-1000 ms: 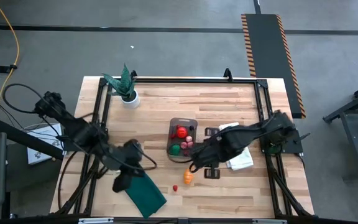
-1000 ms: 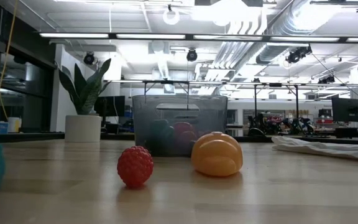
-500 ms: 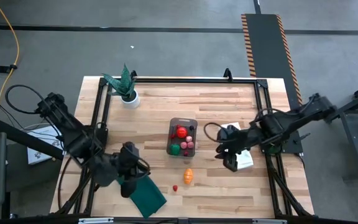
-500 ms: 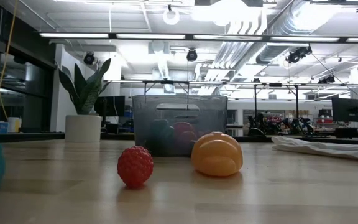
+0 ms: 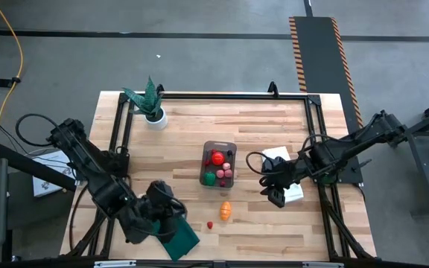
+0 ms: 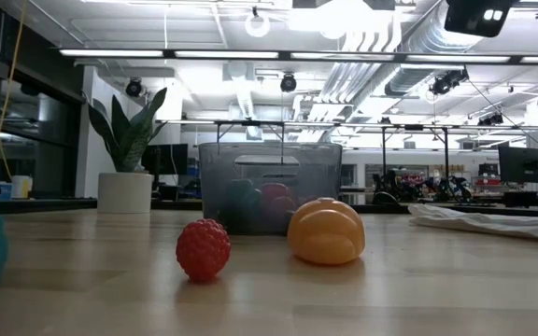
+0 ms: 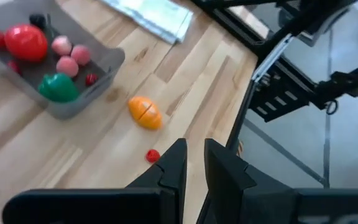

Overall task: Pick and placing Produce into tupperware
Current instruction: Put the red raspberry into the transparent black bin

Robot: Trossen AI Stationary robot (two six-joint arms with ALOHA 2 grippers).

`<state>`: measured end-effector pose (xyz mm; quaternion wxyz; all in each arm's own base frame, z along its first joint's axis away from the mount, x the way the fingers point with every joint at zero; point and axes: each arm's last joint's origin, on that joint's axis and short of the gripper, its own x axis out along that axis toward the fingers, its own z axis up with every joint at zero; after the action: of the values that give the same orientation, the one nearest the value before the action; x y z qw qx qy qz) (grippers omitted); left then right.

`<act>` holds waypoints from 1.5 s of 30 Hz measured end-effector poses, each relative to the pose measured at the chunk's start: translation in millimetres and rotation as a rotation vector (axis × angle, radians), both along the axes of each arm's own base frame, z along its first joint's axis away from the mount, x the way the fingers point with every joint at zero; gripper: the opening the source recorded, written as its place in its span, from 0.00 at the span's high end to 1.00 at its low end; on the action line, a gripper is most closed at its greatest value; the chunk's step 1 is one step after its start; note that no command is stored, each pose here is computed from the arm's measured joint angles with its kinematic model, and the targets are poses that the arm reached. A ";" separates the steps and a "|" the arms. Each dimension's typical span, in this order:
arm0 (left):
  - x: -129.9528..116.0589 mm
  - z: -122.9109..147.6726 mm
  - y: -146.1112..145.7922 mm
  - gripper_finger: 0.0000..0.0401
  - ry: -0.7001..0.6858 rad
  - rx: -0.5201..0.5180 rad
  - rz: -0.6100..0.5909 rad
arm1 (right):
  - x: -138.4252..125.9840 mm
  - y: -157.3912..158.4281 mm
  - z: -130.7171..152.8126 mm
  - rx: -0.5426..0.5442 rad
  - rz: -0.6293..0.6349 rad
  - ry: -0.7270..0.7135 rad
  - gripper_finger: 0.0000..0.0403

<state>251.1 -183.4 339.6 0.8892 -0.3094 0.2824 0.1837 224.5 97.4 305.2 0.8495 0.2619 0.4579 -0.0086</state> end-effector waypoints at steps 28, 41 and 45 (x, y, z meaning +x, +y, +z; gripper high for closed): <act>96.4 -84.3 12.0 0.88 0.188 -0.178 -0.038 | -16.1 -8.9 -10.9 -0.281 0.354 0.121 0.62; 110.8 -90.1 28.5 0.56 0.217 -0.164 -0.138 | -17.9 -10.7 -11.8 -0.321 0.402 0.131 0.62; 110.6 -94.4 25.0 0.53 0.240 -0.053 -0.264 | -18.3 -10.9 -12.0 -0.324 0.402 0.137 0.62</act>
<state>361.7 -158.3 245.3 0.8572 -0.2686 0.4294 0.0933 206.2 86.4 293.2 0.8322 0.0251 0.5496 0.0693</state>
